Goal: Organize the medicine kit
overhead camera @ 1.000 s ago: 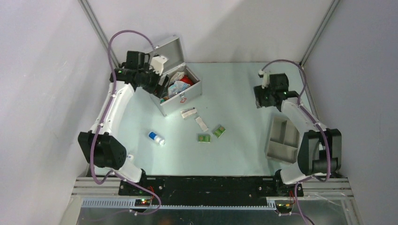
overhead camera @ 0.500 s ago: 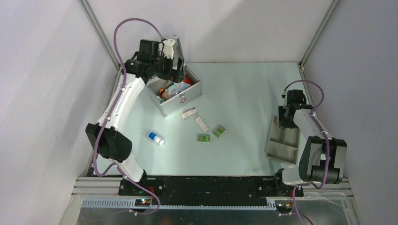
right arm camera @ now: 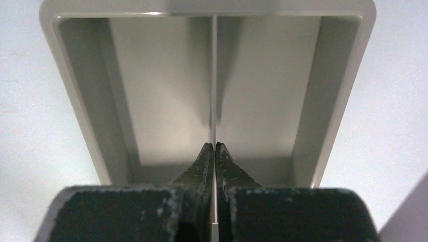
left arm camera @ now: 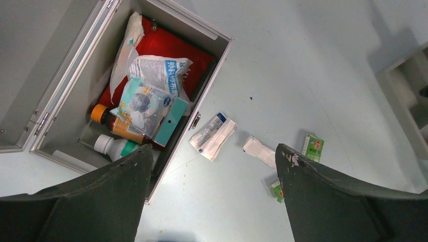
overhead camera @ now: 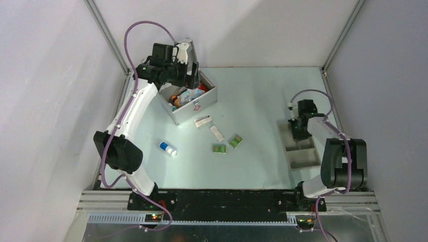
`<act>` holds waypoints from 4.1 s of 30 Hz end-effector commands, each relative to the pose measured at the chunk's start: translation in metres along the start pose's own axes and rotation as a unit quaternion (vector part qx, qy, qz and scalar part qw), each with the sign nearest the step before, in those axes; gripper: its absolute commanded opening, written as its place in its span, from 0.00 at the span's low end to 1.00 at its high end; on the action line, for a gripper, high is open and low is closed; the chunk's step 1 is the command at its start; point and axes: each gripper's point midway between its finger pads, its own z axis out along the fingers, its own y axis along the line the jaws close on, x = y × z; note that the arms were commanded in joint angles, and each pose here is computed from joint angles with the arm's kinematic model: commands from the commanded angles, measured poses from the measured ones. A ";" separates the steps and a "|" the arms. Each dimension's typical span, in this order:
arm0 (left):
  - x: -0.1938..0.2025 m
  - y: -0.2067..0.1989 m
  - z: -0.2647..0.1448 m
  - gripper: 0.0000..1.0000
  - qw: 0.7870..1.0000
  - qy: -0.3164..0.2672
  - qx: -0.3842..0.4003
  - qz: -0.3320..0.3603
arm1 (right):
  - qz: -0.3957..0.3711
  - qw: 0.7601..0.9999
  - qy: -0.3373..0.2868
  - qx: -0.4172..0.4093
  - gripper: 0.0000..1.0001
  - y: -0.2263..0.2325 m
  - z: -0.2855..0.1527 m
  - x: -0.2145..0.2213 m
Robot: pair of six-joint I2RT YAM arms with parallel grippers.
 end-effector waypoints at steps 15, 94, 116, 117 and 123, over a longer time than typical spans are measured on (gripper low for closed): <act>0.004 -0.025 -0.010 0.91 0.968 -0.028 0.114 0.221 | -0.569 0.758 -0.195 -0.252 0.04 0.248 0.000 -0.119; -0.049 -0.168 0.110 0.00 0.845 -0.085 0.236 0.472 | -0.046 0.920 -0.281 -0.268 0.54 0.027 -0.162 -0.170; 0.013 0.078 0.060 0.00 0.958 0.126 -0.031 0.255 | -0.076 0.922 -0.220 -0.310 0.53 0.081 -0.132 -0.182; 0.016 0.081 0.061 0.00 0.961 0.125 -0.023 0.247 | -0.080 0.922 -0.220 -0.309 0.53 0.082 -0.133 -0.183; 0.042 0.087 0.055 0.00 0.958 0.144 0.010 0.247 | -0.091 0.928 -0.206 -0.295 0.53 0.083 -0.126 -0.181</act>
